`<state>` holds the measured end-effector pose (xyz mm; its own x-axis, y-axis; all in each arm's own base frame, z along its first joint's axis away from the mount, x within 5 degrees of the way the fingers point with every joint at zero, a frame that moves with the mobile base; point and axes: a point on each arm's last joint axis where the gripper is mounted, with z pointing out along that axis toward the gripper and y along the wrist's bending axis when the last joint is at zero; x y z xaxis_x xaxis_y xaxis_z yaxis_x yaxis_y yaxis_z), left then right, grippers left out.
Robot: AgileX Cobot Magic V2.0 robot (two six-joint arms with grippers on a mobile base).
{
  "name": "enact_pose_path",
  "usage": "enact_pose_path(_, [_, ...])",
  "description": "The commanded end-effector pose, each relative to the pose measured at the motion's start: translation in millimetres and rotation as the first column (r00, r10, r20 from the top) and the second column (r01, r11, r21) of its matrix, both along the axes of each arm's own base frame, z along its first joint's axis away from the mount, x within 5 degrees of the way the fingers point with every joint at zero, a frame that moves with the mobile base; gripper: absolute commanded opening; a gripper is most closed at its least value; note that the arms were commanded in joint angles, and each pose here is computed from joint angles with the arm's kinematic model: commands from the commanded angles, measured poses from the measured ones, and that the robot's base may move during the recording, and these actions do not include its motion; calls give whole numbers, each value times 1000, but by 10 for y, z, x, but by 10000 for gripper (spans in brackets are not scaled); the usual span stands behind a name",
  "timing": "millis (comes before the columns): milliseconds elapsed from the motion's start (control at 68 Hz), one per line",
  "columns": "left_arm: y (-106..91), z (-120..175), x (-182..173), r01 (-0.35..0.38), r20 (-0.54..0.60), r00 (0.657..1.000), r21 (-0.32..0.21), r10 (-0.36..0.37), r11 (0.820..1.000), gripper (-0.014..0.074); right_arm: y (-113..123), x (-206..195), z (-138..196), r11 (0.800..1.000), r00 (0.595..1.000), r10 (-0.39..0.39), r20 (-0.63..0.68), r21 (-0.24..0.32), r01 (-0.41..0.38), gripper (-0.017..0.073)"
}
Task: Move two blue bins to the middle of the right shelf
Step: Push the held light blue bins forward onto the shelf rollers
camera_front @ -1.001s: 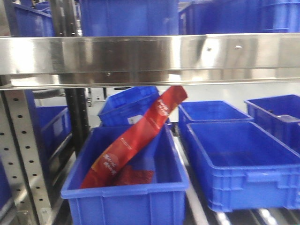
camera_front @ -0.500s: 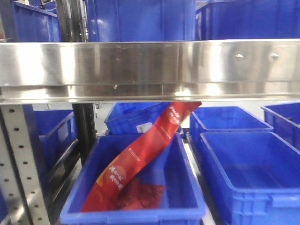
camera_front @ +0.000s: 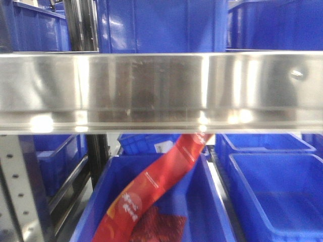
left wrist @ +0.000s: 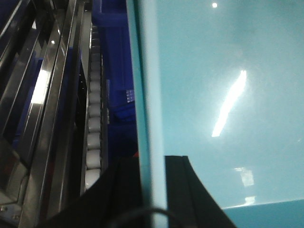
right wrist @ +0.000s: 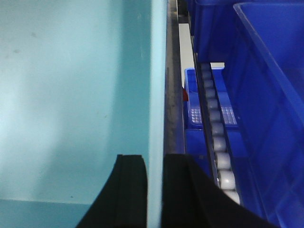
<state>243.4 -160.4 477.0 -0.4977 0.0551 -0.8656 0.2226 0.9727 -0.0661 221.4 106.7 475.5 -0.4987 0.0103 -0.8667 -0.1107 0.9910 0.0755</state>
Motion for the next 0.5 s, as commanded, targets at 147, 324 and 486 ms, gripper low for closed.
enact_pose_path(147, [80, 157, -14, -12, 112, 994, 19, 9, 1000, -111, -80, -43, 174, 1000, 993, -3, 118, -27, 6, -167])
enact_pose_path(324, [83, 159, -12, -14, 115, 993, 23, 11, 1000, -111, -80, -43, 174, 1000, 993, -3, 118, -27, 6, -167])
enact_pose_path(486, [92, 165, -8, -21, 125, 992, 34, 16, 999, -111, -80, -43, 174, 1000, 993, -3, 118, -27, 6, -167])
